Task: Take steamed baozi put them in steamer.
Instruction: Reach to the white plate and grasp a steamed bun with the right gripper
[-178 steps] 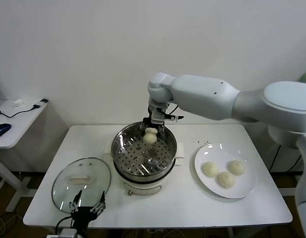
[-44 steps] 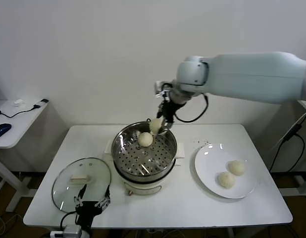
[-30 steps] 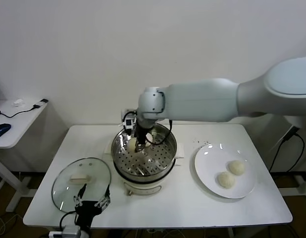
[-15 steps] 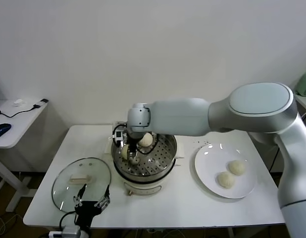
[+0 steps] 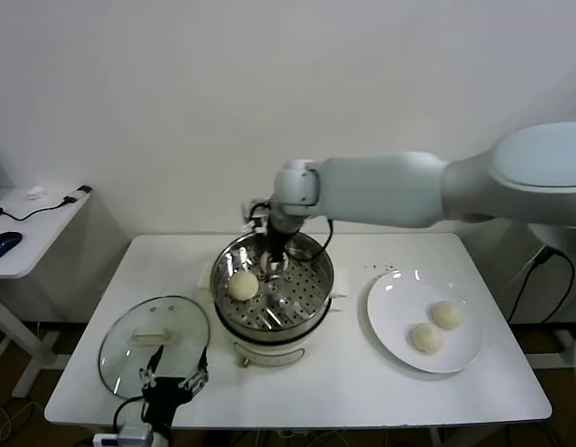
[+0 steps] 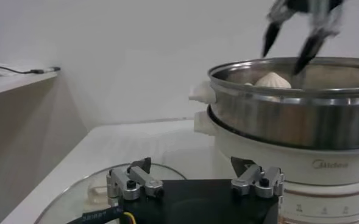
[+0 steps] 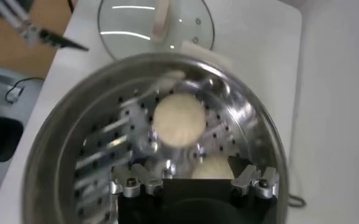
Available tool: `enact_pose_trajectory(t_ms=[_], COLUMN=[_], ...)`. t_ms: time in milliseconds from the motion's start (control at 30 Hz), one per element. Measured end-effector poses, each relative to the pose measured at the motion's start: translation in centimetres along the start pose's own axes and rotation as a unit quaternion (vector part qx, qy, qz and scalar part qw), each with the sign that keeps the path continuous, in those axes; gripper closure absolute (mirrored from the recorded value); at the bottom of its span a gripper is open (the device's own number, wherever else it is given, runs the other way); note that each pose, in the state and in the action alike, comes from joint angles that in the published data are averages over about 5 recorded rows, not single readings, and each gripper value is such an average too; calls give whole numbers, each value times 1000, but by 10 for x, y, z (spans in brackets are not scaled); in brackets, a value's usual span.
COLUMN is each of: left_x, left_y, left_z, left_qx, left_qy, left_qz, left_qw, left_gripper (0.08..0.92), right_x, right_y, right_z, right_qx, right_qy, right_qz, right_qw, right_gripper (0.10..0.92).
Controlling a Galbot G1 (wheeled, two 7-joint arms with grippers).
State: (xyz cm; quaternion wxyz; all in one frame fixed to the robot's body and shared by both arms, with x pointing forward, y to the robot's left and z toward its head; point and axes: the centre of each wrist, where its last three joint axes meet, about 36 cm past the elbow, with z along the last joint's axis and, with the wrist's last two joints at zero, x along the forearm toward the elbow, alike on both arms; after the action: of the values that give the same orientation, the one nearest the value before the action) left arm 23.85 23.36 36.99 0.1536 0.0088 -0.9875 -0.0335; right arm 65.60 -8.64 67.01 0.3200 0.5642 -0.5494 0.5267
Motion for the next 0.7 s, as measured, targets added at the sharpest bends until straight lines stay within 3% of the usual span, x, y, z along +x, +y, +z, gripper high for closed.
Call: enact_pose_trajectory(t_ms=[167,300,700], left_x=[-3,-4,-4], left_y=[2,2,0], left_z=[1,3,5], left_qx=[1,2,4], left_qy=[1,2,4], left_qz=[-1,-3,-5], left_qw=[1000,1000,1000], left_gripper=[177,177,177], right_x=[44,55,6], right_y=[17,48,135], right_z=[77,143,268], right_qx=[-12,-29,-82], right_qy=[22,51,102], right_qz=[-10,-25,-54], right_qw=[1000,998,990], right_gripper=[199,200,200])
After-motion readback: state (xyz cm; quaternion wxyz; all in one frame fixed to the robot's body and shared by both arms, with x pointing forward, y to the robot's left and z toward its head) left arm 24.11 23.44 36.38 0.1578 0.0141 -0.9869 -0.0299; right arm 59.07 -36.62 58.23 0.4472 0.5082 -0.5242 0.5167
